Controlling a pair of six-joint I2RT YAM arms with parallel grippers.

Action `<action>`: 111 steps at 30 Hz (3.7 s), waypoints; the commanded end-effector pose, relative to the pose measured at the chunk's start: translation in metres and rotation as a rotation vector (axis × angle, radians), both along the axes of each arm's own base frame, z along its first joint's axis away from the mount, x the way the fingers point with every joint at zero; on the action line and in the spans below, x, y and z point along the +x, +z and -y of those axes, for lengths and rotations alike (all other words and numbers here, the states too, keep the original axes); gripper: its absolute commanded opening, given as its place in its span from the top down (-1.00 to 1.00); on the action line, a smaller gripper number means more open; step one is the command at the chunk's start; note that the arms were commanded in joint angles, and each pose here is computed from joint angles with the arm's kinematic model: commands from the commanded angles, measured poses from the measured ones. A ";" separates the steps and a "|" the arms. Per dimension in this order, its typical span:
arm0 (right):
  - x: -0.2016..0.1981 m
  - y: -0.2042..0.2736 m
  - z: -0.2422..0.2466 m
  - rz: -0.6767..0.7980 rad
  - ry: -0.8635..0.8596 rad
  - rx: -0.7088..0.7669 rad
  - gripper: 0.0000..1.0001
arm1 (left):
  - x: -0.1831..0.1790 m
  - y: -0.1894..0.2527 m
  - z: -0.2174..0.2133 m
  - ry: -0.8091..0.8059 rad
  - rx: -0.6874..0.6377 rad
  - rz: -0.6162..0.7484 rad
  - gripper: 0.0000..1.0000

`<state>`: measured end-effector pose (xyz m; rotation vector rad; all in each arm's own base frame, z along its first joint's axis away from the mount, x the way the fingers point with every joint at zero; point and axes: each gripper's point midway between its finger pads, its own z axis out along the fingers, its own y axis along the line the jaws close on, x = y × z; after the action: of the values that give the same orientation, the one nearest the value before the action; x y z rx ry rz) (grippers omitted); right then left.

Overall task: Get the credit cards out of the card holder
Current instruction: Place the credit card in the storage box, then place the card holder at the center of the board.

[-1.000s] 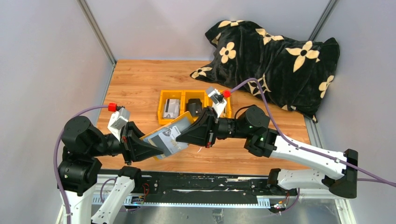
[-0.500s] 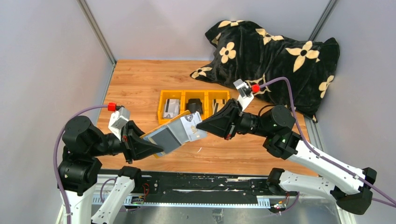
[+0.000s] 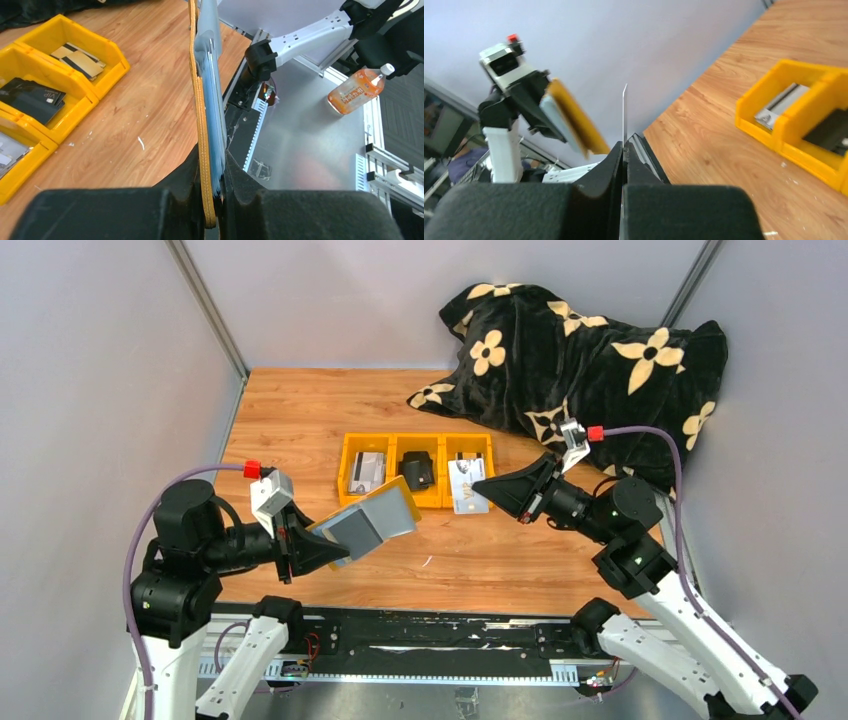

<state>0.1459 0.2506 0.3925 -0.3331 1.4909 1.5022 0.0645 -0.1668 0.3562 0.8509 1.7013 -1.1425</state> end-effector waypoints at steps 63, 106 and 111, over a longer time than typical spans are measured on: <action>0.204 -0.122 -0.210 -0.284 -0.272 -0.262 -0.55 | -0.055 0.018 0.003 -0.165 -0.068 0.059 1.00; -0.095 0.019 -0.099 0.264 0.537 -0.144 -0.71 | -0.017 -0.013 -0.001 -0.055 0.015 0.043 1.00; -0.090 0.011 -0.109 0.269 0.473 -0.207 -0.67 | -0.014 -0.013 -0.002 -0.035 0.025 0.051 1.00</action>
<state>0.0513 0.3562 0.3977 -1.0344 1.4166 1.6794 0.0561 -0.1655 0.3431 0.8826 1.6937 -1.1371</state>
